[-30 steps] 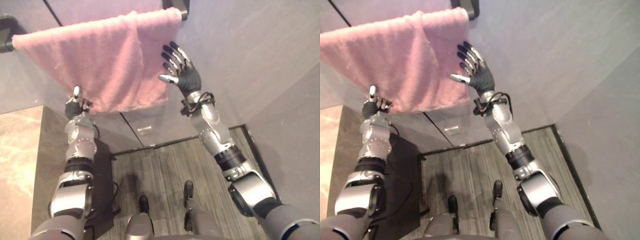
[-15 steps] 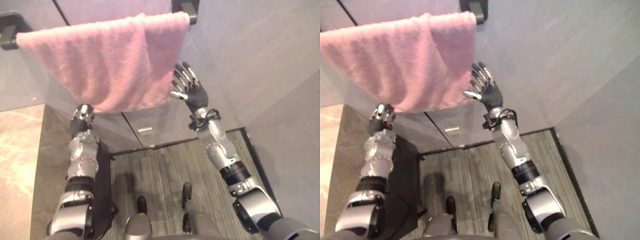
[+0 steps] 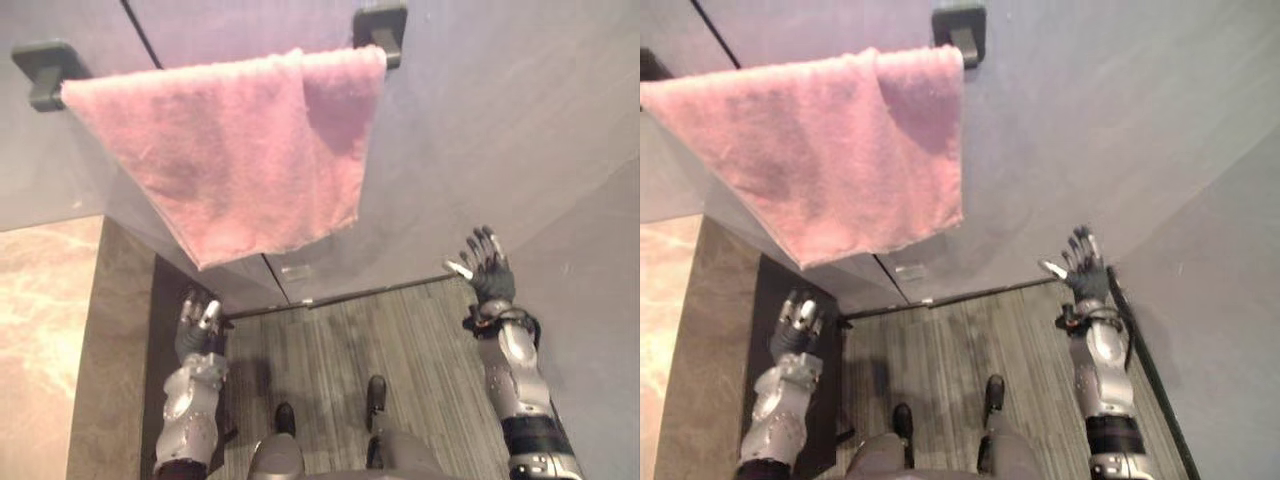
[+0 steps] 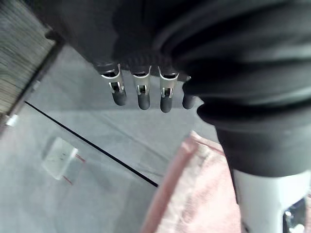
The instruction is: Organize washtable
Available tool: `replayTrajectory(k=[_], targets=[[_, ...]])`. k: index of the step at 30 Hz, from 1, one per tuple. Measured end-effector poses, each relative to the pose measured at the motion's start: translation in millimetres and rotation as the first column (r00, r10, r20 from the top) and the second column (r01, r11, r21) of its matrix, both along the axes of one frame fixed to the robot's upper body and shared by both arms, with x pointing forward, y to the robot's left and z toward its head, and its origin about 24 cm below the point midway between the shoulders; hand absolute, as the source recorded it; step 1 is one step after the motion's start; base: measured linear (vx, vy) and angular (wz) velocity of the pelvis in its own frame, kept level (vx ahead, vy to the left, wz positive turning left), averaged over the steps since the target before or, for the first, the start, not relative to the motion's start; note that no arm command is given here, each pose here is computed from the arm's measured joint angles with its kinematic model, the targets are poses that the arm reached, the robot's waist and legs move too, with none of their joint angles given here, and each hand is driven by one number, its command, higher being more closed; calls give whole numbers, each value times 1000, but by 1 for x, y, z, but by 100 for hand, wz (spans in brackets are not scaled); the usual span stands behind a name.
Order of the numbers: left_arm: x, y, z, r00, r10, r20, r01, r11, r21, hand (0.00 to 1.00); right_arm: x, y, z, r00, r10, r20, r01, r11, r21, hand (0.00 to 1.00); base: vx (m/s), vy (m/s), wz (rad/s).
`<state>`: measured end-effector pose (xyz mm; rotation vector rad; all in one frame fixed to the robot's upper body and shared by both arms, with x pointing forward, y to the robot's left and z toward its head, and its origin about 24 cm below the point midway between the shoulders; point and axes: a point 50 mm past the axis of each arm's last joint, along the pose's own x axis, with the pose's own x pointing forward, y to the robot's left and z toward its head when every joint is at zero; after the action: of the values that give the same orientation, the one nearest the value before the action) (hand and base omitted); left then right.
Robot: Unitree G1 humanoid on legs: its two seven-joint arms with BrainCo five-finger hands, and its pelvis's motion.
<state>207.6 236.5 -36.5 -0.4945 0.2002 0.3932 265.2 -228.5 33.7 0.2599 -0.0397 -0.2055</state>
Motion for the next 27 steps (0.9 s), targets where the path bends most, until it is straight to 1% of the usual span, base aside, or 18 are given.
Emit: replayTrajectory(k=[2, 3, 4, 5, 7, 8, 10, 11, 12, 14, 16, 18, 20, 23, 27], targets=[[-13, -6, -22, 992, -34, -125, 42, 997, 64, 0, -15, -3, -36, 987, -27, -158, 24, 999, -24, 0, -23, 51, 9], [-17, -7, -29, 985, -42, -166, 57, 995, 83, 0, -18, -3, -44, 981, -33, -193, 28, 999, -27, 0, -20, 56, 3], [-27, -11, -44, 964, -62, -259, 93, 990, 109, 0, -26, -3, -59, 965, -39, -258, 32, 999, -30, 0, -14, 43, 2], [-33, -13, -53, 950, -70, -305, 108, 988, 112, 0, -30, -3, -66, 956, -40, -291, 32, 999, -32, 0, -16, 50, 2], [-62, -21, -85, 862, -96, -498, 169, 980, 105, 0, -45, 2, -94, 911, -38, -412, 36, 999, -11, 0, -10, 43, -1], [-70, -24, -92, 835, -101, -542, 181, 979, 97, 0, -51, 3, -101, 897, -38, -441, 40, 999, -5, 0, -1, 37, -3], [-98, -37, -112, 733, -127, -668, 216, 975, 51, 0, -78, 4, -126, 833, -39, -551, 56, 998, 14, 0, 4, 53, -3], [-105, -40, -116, 715, -126, -688, 209, 977, 37, 0, -84, 5, -132, 814, -38, -579, 57, 998, 14, 0, 4, 57, 0], [-110, -38, -119, 699, -95, -709, 162, 986, 28, 0, -106, 5, -152, 736, -31, -676, 50, 999, 8, 0, 2, 33, 2], [-114, -38, -122, 679, -95, -728, 160, 987, 20, 0, -122, 6, -165, 671, -26, -741, 47, 999, 7, 0, -1, 15, 1], [-120, -37, -125, 644, -95, -759, 152, 988, 5, 0, -154, 5, -185, 533, -28, -846, 58, 998, 4, 0, 0, 40, -6], [-121, -38, -126, 633, -102, -767, 158, 987, -1, 0, -174, 3, -193, 452, -42, -891, 107, 994, 8, 0, 3, 31, -5], [-123, -38, -128, 622, -107, -776, 155, 988, -12, 0, -197, 0, -199, 362, -65, -930, 200, 980, 9, 0, -5, 16, -1], [-123, -38, -128, 616, -110, -780, 154, 988, -17, 0, -203, 0, -200, 337, -63, -940, 192, 981, 3, 0, 0, 0, 0], [-123, -39, -128, 621, -105, -777, 135, 990, -26, 0, -199, 2, -200, 344, -59, -937, 181, 984, 5, 0, -18, -5, 7]])
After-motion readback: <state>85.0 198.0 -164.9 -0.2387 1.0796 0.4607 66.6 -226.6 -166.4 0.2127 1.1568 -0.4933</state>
